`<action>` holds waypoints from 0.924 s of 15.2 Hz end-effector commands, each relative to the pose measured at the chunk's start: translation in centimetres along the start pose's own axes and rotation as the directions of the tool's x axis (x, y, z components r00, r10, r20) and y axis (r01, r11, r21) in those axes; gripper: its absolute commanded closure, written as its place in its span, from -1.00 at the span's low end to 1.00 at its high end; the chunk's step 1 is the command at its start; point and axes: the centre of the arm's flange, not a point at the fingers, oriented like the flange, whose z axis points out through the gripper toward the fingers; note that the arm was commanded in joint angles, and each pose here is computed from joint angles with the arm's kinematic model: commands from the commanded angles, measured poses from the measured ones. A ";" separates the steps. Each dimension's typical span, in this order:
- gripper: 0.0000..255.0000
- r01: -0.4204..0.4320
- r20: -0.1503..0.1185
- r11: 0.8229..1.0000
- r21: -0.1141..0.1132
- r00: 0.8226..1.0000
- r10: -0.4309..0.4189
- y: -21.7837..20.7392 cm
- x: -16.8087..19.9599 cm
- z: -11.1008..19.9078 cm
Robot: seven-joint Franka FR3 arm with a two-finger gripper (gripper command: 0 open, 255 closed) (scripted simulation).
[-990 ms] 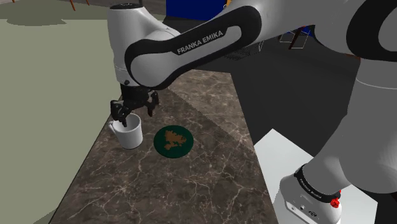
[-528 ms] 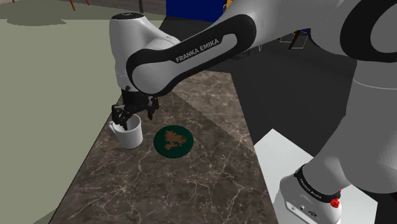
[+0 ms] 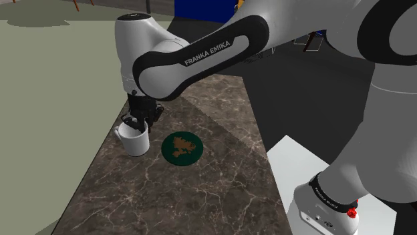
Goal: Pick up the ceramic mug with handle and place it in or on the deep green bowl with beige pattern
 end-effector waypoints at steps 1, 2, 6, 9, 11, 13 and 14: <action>1.00 0.000 0.000 1.000 0.000 1.000 0.000 0.0 0.0 0.0; 1.00 0.000 0.000 1.000 0.000 1.000 0.000 0.0 0.0 0.0; 1.00 0.000 0.000 1.000 0.000 1.000 0.000 0.0 0.0 0.0; 1.00 0.000 0.000 1.000 0.000 1.000 0.000 -0.1 0.0 -1.6; 1.00 0.000 0.000 1.000 0.000 1.000 0.000 -0.2 0.0 -2.6; 1.00 0.000 0.000 1.000 0.000 1.000 0.000 -0.2 0.0 -3.7; 1.00 0.000 0.000 1.000 0.000 1.000 0.000 -0.3 0.0 -4.2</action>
